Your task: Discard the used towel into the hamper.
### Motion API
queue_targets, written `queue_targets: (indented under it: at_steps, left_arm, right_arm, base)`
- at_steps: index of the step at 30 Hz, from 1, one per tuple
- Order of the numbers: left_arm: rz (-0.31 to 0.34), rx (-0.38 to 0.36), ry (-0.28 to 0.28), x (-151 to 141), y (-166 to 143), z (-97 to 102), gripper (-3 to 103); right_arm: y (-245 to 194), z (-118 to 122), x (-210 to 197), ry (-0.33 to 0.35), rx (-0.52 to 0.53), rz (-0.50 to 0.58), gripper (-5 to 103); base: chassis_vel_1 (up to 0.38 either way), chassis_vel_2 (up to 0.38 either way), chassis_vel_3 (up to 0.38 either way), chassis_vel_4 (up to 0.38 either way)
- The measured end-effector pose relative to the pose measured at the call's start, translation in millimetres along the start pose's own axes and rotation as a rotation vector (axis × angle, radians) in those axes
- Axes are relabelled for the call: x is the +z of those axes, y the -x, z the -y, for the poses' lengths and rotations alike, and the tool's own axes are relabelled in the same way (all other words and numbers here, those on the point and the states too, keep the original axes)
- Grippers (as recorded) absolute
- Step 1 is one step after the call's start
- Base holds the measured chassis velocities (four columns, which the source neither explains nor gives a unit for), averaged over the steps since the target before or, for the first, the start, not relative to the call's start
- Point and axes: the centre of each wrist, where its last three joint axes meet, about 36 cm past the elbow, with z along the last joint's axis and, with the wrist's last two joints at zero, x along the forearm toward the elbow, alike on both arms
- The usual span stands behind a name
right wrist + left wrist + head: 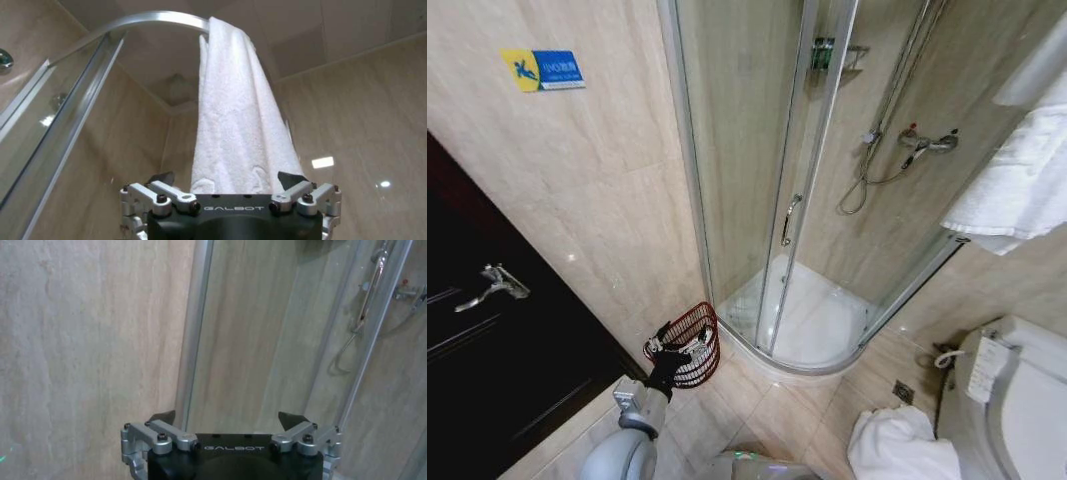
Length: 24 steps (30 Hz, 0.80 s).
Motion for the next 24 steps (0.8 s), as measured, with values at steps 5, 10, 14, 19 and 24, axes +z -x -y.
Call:
queue_targets:
  at_steps: [5, 10, 14, 19, 24]
  left_arm:
    - [0.0, 0.0, 0.0, 0.0, 0.0, 0.0, 100]
    - [0.0, 0.0, 0.0, 0.0, 0.0, 0.0, 100]
    - [0.0, 0.0, 0.0, 0.0, 0.0, 0.0, 100]
    - [0.0, 0.0, 0.0, 0.0, 0.0, 0.0, 100]
    - [0.0, 0.0, 0.0, 0.0, 0.0, 0.0, 100]
  right_arm:
    - [0.0, 0.1, 0.1, 0.0, 0.0, 0.0, 100]
    - [0.0, 0.1, 0.1, 0.0, 0.0, 0.0, 100]
    - [0.0, 0.1, 0.1, 0.0, 0.0, 0.0, 100]
    - [0.0, 0.1, 0.1, 0.0, 0.0, -0.001, 100]
    - [0.0, 0.1, 0.1, 0.0, 0.0, -0.001, 100]
  base:
    - [0.0, 0.0, 0.0, 0.0]
    - [0.0, 0.0, 0.0, 0.0]
    - [0.0, 0.0, 0.0, 0.0]
    - [0.0, 0.0, 0.0, 0.0]
    - [0.0, 0.0, 0.0, 0.0]
